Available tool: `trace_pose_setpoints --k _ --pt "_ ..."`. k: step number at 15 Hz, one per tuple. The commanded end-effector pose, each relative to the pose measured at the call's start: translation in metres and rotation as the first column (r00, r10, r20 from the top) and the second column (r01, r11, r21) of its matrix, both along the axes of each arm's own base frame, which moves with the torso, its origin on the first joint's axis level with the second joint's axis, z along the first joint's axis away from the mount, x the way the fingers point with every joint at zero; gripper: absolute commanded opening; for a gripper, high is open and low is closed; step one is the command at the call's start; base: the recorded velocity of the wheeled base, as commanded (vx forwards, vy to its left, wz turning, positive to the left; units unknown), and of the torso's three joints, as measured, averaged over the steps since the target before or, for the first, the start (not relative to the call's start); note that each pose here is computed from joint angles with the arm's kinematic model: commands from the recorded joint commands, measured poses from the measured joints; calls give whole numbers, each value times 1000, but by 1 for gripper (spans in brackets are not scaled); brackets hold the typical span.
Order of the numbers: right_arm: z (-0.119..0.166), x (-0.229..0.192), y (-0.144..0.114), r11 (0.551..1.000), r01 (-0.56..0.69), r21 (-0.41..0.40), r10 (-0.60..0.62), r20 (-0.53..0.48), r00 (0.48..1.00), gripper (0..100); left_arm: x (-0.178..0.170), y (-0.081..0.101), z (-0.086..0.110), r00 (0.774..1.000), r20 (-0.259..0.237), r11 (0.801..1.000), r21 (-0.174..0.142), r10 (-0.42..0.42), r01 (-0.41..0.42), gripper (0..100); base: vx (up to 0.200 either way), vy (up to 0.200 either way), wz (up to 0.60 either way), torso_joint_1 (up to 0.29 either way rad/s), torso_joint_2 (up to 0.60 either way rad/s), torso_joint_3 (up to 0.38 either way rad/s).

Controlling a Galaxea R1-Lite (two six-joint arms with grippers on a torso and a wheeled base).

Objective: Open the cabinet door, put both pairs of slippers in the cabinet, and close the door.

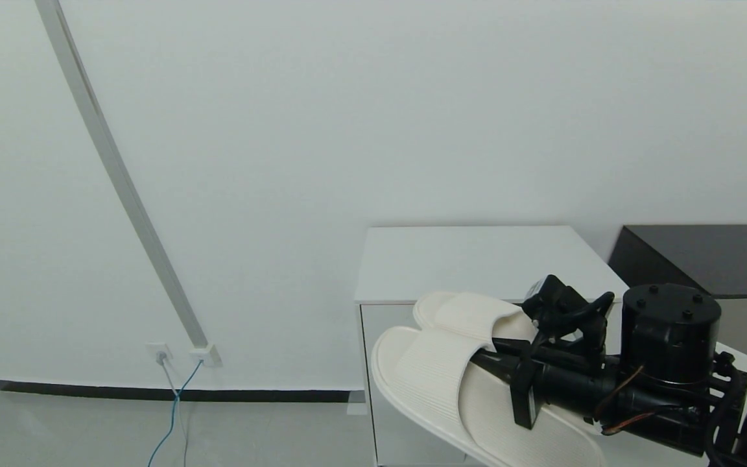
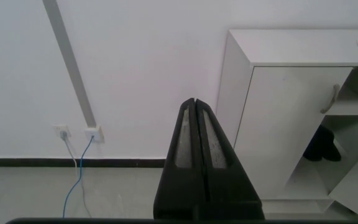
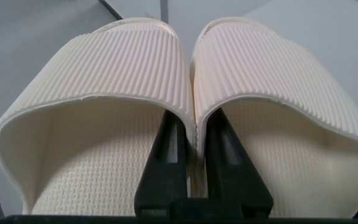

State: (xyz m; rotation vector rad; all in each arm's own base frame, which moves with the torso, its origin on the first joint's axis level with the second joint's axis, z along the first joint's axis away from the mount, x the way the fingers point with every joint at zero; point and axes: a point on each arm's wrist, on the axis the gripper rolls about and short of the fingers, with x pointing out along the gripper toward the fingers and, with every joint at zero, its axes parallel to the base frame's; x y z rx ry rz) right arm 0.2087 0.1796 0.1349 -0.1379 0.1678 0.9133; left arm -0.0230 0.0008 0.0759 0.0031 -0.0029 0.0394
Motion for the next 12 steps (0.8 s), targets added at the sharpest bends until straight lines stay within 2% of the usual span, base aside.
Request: trace_pose_setpoints --k 1,12 --pt "-1 0 1 1000 -4 -3 4 -3 1000 0 0 0 0 1000 -1 1000 0 1 -1 0 0 -200 0 2 -2 2" --pt "-2 -1 1 1000 -6 -6 5 -7 1000 0 0 0 0 1000 -1 1000 0 -4 4 0 0 -200 0 2 2 2"
